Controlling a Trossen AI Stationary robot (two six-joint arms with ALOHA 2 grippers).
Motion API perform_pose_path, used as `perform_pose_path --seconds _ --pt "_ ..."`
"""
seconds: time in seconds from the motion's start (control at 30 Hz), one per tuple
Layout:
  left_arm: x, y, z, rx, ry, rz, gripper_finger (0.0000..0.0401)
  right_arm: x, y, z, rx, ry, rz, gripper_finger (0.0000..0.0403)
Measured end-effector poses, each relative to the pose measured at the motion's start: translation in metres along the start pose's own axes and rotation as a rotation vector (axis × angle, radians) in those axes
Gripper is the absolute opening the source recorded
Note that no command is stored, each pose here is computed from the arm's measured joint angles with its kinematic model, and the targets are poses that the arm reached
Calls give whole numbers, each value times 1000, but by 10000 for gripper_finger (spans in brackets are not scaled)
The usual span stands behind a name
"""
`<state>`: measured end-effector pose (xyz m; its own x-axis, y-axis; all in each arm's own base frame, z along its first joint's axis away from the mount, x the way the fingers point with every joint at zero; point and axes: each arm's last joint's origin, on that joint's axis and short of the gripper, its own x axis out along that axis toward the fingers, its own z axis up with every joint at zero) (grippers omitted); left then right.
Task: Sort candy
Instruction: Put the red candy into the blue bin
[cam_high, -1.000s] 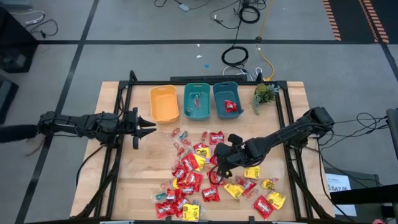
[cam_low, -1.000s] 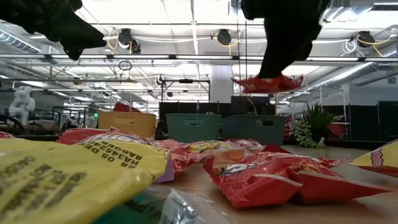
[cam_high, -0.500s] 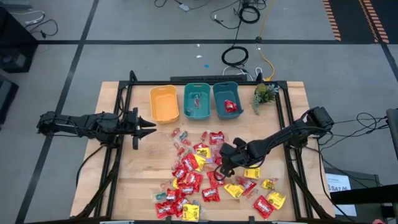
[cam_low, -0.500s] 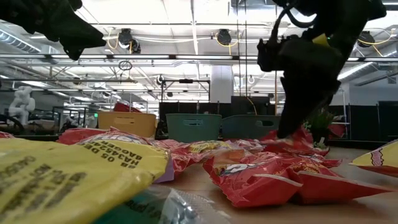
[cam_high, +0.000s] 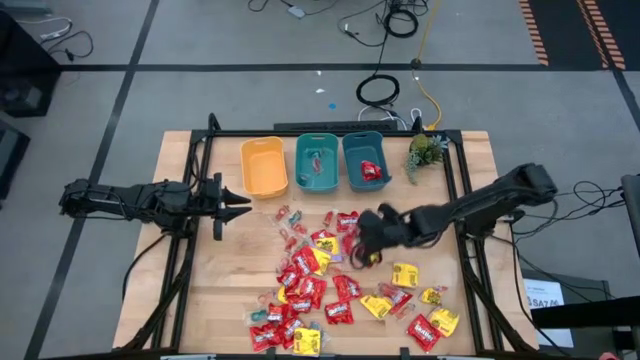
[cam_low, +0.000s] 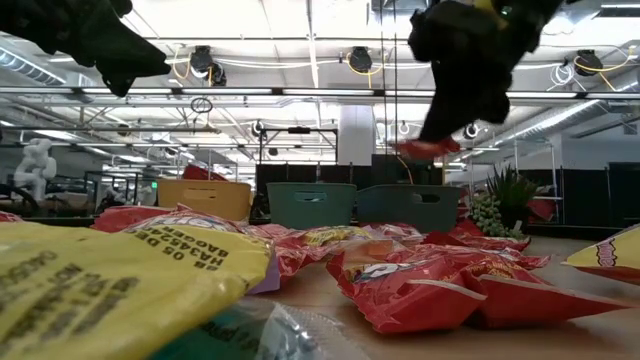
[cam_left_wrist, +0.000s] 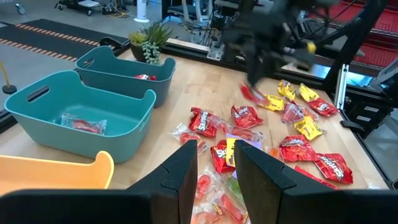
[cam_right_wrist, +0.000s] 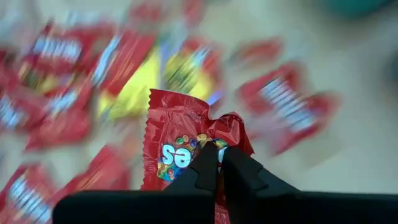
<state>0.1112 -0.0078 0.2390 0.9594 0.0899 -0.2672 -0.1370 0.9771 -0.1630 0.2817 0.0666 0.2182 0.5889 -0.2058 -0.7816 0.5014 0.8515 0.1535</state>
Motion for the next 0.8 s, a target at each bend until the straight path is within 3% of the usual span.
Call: perform_pose_path --seconds 0.23,0.57,0.67,0.8 --pt "0 0 0 0 0 0 116 -24 -69 51 14 -162 -169 2" --pt "0 0 0 0 0 0 116 -2 -175 95 144 -194 -366 16" --pt "0 0 0 0 0 1 116 8 -194 100 191 -204 -385 37" --pt "0 0 0 0 0 2 116 21 -208 103 222 -190 -319 84"
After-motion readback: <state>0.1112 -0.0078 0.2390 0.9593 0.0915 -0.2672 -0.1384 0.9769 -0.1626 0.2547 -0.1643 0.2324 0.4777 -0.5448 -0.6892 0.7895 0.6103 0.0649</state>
